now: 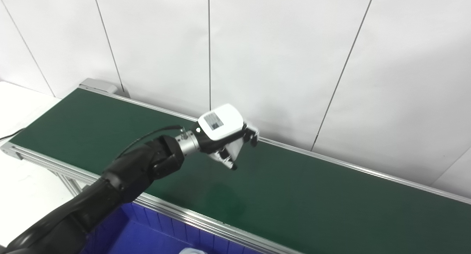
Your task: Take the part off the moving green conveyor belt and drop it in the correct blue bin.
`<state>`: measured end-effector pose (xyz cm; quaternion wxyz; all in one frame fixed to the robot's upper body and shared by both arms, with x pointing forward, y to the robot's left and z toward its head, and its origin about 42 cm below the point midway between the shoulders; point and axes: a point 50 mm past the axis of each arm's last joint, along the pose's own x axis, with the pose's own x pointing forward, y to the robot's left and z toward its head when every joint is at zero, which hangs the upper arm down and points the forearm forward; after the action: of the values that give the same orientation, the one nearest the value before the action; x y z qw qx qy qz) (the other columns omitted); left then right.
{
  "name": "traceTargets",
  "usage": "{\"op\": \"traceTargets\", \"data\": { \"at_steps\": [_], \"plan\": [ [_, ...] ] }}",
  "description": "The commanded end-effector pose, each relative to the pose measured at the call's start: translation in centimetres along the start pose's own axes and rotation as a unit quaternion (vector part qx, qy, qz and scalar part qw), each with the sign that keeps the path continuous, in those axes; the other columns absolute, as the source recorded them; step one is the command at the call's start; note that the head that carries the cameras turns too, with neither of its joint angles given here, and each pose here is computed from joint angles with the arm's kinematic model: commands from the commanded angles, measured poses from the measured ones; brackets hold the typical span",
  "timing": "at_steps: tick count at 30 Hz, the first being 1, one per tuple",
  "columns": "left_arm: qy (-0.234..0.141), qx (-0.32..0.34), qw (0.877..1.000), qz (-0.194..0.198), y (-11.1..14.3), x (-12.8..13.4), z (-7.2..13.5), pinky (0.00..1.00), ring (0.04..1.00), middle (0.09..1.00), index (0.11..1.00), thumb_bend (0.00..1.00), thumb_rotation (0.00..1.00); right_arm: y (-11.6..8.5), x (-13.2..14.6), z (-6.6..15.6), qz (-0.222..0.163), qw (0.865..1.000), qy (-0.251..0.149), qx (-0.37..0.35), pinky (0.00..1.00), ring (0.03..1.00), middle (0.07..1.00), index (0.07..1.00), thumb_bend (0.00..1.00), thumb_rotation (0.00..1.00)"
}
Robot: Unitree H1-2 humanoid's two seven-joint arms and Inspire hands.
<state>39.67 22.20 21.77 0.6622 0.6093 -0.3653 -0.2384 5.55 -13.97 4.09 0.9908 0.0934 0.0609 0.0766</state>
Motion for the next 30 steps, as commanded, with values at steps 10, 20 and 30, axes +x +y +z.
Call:
{"op": "traceTargets", "data": {
  "at_steps": [10,20,30],
  "plan": [
    [-0.016,-0.045,0.999,0.025,6.5,-6.7,7.1,0.40,0.432,0.500,0.497,0.50,0.00,-0.3,-0.2,3.1,0.008,0.999,-0.034,-0.003,1.00,0.983,1.000,1.000,0.88,1.00],
    [0.037,-0.140,0.989,-0.032,4.9,-13.4,14.1,0.37,0.415,0.503,0.511,0.50,0.00,-1.4,-0.8,6.0,0.013,0.999,-0.036,-0.016,1.00,0.994,1.000,1.000,0.92,1.00],
    [0.091,-0.217,0.965,-0.118,-2.7,-17.7,18.4,0.42,0.436,0.501,0.497,0.50,0.00,-2.5,-0.8,7.5,0.015,0.999,-0.033,-0.013,0.94,0.941,1.000,1.000,0.88,1.00]
  ]
}}
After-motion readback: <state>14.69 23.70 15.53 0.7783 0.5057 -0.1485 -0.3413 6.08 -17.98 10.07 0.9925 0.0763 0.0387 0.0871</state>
